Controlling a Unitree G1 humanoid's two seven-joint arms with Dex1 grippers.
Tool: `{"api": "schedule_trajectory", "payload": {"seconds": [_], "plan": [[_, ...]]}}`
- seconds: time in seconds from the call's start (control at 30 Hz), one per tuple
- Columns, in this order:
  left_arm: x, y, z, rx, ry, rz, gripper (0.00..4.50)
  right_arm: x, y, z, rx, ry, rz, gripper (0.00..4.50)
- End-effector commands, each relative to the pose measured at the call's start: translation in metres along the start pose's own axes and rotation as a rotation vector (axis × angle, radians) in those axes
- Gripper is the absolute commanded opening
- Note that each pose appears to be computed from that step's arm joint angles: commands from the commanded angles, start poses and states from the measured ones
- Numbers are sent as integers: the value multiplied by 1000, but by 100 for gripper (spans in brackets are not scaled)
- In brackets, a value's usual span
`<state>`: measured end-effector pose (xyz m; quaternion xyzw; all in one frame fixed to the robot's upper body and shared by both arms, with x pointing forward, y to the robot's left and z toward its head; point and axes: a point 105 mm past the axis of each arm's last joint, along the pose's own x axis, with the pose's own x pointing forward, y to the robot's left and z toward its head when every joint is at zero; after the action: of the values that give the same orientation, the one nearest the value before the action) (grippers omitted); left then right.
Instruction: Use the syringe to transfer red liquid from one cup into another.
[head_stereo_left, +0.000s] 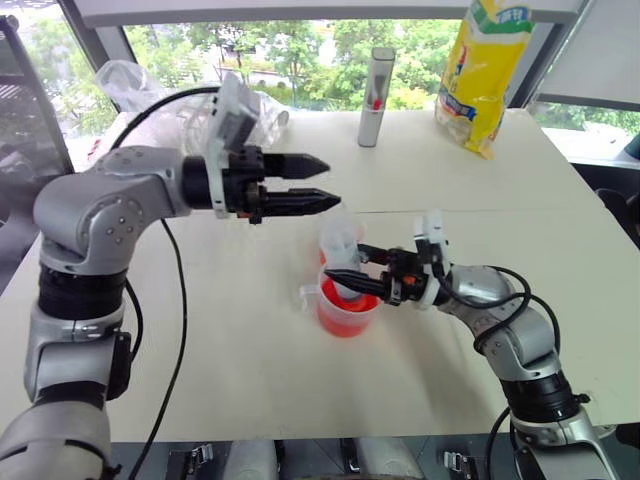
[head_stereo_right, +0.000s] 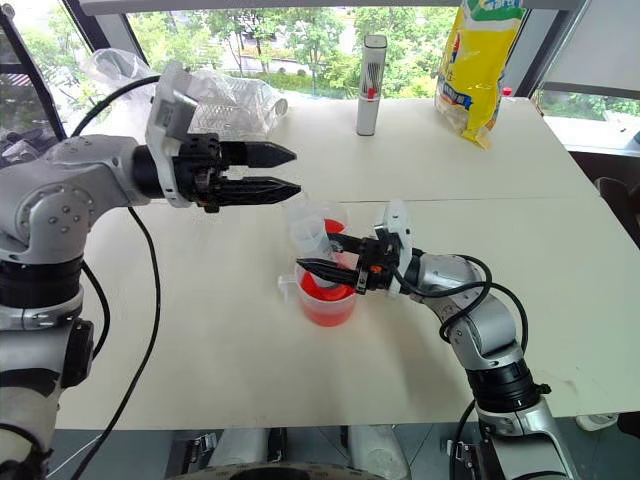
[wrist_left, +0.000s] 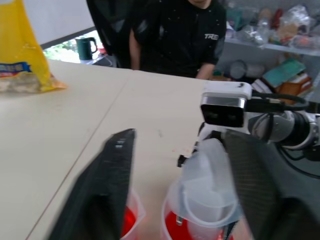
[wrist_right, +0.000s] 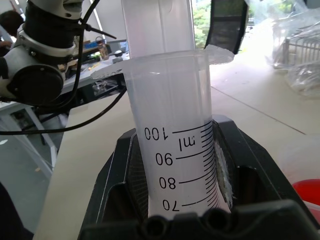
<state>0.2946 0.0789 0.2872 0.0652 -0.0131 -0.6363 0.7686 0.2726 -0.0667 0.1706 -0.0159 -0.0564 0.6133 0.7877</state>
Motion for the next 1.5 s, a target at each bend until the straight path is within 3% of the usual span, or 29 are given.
{"api": "schedule_trajectory", "payload": {"seconds": [0.03, 0.37, 0.53, 0.8, 0.9, 1.03, 1.23, 1.5], "plan": [[-12, 7, 11, 75, -19, 60, 448, 3, 5, 14, -32, -23, 33, 140], [-56, 30, 28, 78, -79, 247, 448, 2, 1, 27, -47, -52, 5, 140], [-72, 30, 6, 60, -11, 322, 448, 1, -8, 53, -90, -102, -13, 140], [-61, 20, -34, 84, 108, 306, 448, 9, -27, 114, -167, -188, 17, 140], [-56, 18, -38, 91, 105, 292, 448, 15, -46, 127, -167, -228, -4, 140], [-50, 16, -35, 105, 86, 280, 448, 26, -67, 124, -179, -249, -31, 140], [-45, 17, -19, 130, 38, 278, 448, 34, -87, 93, -190, -223, -71, 140], [-23, 28, 25, 169, -92, 244, 448, 32, -94, 68, -189, -190, -110, 140]]}}
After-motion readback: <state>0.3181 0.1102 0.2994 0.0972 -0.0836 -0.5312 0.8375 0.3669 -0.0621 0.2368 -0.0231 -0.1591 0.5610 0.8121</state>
